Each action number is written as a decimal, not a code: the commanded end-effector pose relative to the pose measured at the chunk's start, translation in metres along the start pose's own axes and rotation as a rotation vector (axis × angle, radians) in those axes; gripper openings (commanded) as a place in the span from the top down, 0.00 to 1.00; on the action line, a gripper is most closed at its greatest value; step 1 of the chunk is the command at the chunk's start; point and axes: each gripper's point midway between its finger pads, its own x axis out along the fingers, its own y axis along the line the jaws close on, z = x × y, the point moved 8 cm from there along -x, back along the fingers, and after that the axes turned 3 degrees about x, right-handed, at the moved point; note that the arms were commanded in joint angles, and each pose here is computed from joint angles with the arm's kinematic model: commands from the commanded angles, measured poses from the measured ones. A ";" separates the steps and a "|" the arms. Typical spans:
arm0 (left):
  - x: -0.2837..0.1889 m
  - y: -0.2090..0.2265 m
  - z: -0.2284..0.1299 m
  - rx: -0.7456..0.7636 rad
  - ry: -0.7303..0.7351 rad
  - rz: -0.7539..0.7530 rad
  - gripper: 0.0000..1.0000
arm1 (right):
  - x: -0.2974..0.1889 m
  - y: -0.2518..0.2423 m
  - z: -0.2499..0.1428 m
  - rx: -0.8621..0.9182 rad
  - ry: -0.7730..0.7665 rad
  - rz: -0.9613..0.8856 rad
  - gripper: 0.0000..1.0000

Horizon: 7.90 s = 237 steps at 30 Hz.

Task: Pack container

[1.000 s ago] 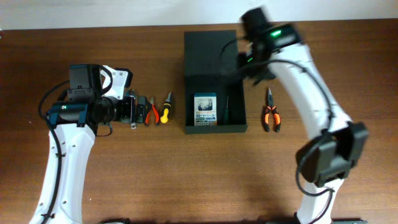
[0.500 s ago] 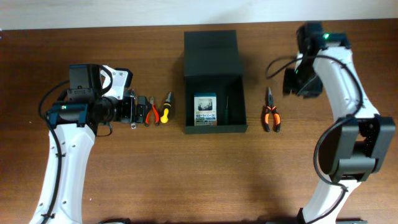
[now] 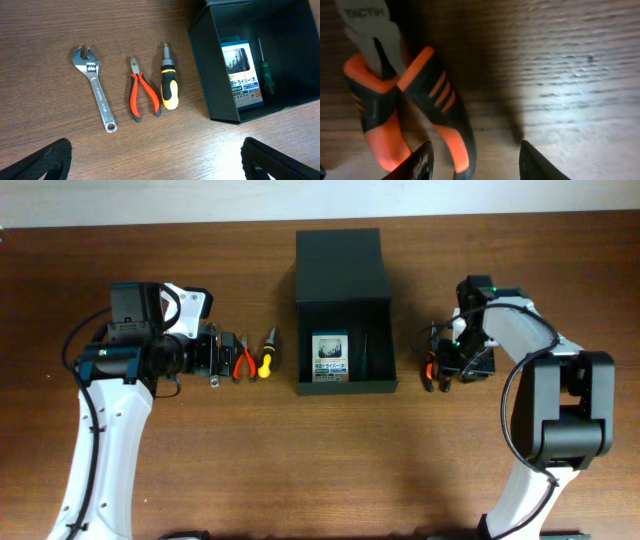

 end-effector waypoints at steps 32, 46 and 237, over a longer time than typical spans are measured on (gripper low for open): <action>-0.004 0.000 0.005 0.017 -0.019 -0.009 0.01 | 0.011 0.005 0.013 -0.025 -0.081 0.033 0.96; -0.004 0.000 0.005 0.017 -0.019 -0.008 0.01 | -0.017 0.001 0.018 -0.018 -0.138 -0.023 0.96; 0.163 -0.043 0.057 0.243 0.213 0.188 0.98 | -0.219 -0.052 0.036 0.215 -0.473 0.012 0.27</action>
